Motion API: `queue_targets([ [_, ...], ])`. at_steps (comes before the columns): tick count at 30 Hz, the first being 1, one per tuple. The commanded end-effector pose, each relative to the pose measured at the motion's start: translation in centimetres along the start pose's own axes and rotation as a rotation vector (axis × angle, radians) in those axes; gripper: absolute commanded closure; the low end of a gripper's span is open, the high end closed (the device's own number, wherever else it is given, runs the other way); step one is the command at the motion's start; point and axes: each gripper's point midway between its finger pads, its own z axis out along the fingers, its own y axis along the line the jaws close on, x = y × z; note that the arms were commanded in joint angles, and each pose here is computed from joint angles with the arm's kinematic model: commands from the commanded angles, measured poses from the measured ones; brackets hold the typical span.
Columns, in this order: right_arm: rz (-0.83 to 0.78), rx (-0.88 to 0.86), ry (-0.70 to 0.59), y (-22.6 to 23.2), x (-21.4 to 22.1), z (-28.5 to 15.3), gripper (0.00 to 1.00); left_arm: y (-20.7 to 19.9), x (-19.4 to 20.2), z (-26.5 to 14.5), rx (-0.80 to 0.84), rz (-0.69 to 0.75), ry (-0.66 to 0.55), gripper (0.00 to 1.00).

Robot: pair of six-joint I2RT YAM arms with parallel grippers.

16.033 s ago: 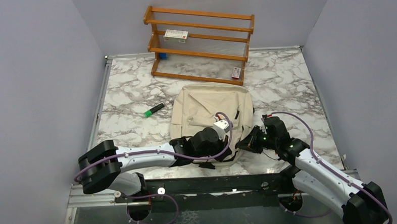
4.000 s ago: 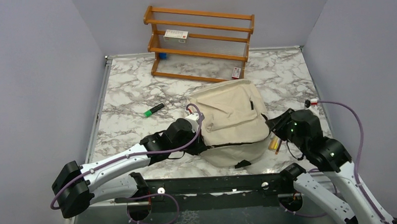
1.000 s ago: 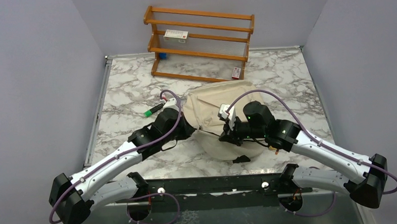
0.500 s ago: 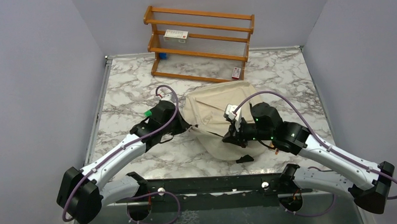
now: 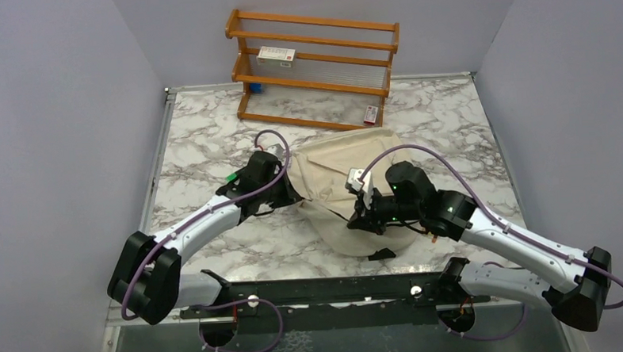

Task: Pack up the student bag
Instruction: Zip the student bag at the center of the board.

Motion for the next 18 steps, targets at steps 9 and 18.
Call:
queue_targets([
  [9,0.167,0.031,0.015,0.2,-0.7,0.0,0.60,3.0,-6.0,-1.9,-0.115,0.120,-0.212,0.57],
  [18,0.735,0.743,-0.135,-8.8,-1.2,-4.4,0.48,-1.7,-9.7,-2.8,0.039,0.317,-0.275,0.31],
])
